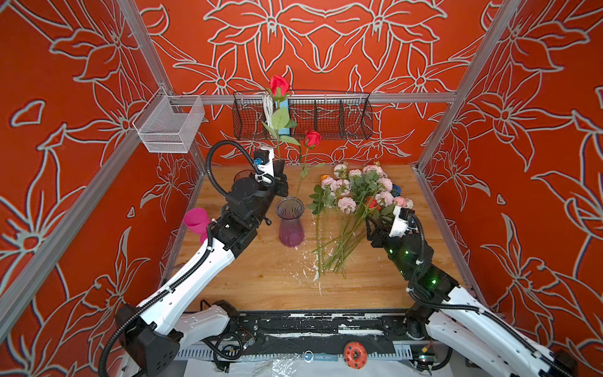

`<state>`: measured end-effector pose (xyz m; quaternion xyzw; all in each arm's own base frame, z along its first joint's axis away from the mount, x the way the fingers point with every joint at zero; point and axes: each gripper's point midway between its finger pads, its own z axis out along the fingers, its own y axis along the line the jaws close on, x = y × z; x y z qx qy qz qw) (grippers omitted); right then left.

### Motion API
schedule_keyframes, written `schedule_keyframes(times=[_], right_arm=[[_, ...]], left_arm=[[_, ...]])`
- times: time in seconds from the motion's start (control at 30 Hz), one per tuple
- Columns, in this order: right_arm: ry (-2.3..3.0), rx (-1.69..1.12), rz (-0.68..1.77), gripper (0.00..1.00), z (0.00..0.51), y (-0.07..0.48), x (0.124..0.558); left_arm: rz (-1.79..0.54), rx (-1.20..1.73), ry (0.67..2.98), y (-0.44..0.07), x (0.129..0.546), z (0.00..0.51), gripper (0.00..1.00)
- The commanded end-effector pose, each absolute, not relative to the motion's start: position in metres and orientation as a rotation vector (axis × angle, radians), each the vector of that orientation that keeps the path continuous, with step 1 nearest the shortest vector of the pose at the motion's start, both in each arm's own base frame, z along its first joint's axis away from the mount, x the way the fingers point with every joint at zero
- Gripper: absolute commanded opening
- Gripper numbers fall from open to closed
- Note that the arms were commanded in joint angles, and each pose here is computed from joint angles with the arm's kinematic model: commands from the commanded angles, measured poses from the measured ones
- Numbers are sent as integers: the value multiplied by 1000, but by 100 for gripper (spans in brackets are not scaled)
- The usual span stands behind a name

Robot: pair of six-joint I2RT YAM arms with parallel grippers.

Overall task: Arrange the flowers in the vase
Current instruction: 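Lower the red rose into the purple vase and open the left gripper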

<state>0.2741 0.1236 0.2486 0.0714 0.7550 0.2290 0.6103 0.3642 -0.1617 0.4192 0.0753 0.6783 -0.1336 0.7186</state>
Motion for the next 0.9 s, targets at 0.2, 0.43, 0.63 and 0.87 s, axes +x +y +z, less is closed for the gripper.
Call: schedule_keyframes(times=[0.2,0.43,0.63,0.87], right_arm=[[1771,141,541,59,243,132,278],[1794,139,518,59,238,132,280],[1799,131,531,59,238,135,280],[1793,135,515,59,238,132,279]], left_arm=[[-311,214,1627,-175,378,364,3],[-241,267,1738,-173,379,323,15],[-233,269,1755,-169,373,325,36],[-315,236,1711,-160,343,361,50]])
